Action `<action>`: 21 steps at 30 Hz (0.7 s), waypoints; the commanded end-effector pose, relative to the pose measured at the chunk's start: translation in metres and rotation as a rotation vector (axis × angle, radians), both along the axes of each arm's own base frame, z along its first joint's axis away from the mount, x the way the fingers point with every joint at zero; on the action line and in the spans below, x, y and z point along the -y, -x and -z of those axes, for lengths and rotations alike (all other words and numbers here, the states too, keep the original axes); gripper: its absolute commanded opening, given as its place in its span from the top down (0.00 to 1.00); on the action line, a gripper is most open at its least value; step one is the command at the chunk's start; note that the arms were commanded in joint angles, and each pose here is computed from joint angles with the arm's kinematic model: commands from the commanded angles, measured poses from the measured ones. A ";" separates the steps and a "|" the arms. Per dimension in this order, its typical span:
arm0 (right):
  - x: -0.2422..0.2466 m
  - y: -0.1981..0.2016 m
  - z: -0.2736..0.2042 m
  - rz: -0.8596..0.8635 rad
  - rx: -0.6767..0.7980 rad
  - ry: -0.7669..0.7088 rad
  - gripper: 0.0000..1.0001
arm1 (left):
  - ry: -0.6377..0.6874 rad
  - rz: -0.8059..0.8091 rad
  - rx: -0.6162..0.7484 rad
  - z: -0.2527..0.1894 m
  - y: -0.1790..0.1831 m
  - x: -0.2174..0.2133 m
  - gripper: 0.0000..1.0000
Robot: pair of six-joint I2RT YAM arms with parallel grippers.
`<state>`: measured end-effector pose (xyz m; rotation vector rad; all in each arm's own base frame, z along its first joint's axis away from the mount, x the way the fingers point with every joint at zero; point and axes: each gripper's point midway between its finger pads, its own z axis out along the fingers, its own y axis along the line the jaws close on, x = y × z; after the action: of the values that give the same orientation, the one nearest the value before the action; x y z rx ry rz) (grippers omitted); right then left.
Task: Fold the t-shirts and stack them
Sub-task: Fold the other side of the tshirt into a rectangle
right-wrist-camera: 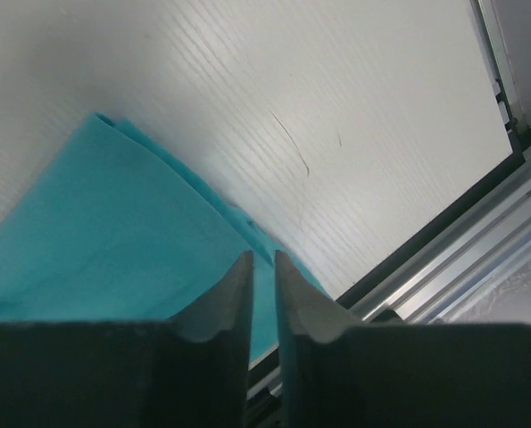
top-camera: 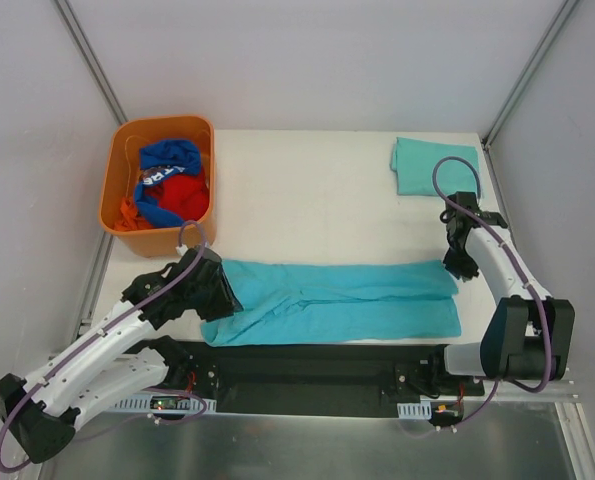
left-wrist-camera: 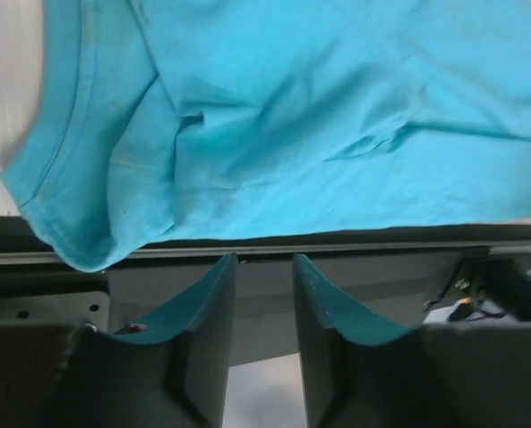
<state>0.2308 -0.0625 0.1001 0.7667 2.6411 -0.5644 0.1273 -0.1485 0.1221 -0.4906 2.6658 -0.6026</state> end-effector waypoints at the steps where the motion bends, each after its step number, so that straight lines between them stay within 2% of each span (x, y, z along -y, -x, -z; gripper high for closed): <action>1: 0.008 0.026 0.011 0.071 -0.083 0.052 0.70 | 0.025 0.027 -0.090 0.015 0.025 0.002 0.59; 2: 0.010 0.029 0.011 0.083 -0.094 0.062 0.59 | 0.022 0.023 -0.090 0.016 0.026 0.000 0.54; 3: 0.011 0.030 0.011 0.089 -0.104 0.073 0.35 | 0.022 0.014 -0.084 0.015 0.026 -0.001 0.44; 4: 0.011 0.030 0.011 0.092 -0.109 0.073 0.30 | 0.011 0.003 -0.068 0.014 0.024 -0.004 0.29; 5: 0.011 0.030 0.010 0.097 -0.104 0.071 0.27 | 0.011 0.001 -0.060 0.012 0.022 -0.004 0.01; 8: 0.004 0.021 -0.001 0.054 -0.051 0.055 0.17 | -0.012 0.005 -0.038 0.004 0.013 -0.003 0.01; 9: -0.004 0.018 -0.006 0.022 -0.014 0.018 0.12 | -0.032 0.003 -0.014 0.000 0.006 -0.003 0.01; 10: -0.012 0.010 -0.009 -0.013 0.027 -0.014 0.01 | -0.065 0.004 -0.033 0.003 0.003 -0.003 0.01; 14: -0.066 -0.006 -0.010 -0.213 0.146 -0.279 0.03 | -0.103 0.017 -0.008 0.007 -0.024 0.011 0.01; 15: -0.093 -0.006 -0.010 -0.291 0.166 -0.415 0.03 | -0.072 0.028 0.028 0.006 -0.036 0.023 0.01; 16: -0.111 -0.015 -0.012 -0.348 0.209 -0.486 0.03 | -0.078 0.040 0.013 0.013 -0.041 0.029 0.01; 18: -0.138 -0.012 -0.004 -0.416 0.196 -0.614 0.03 | -0.057 0.062 0.012 0.018 -0.050 0.042 0.01; 21: -0.155 -0.012 0.010 -0.457 0.148 -0.638 0.03 | -0.033 0.106 -0.030 0.034 -0.061 0.064 0.01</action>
<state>0.2387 0.0408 0.1013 0.4859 2.6706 0.1570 0.1620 -0.1769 0.0854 -0.4463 2.7755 -0.4462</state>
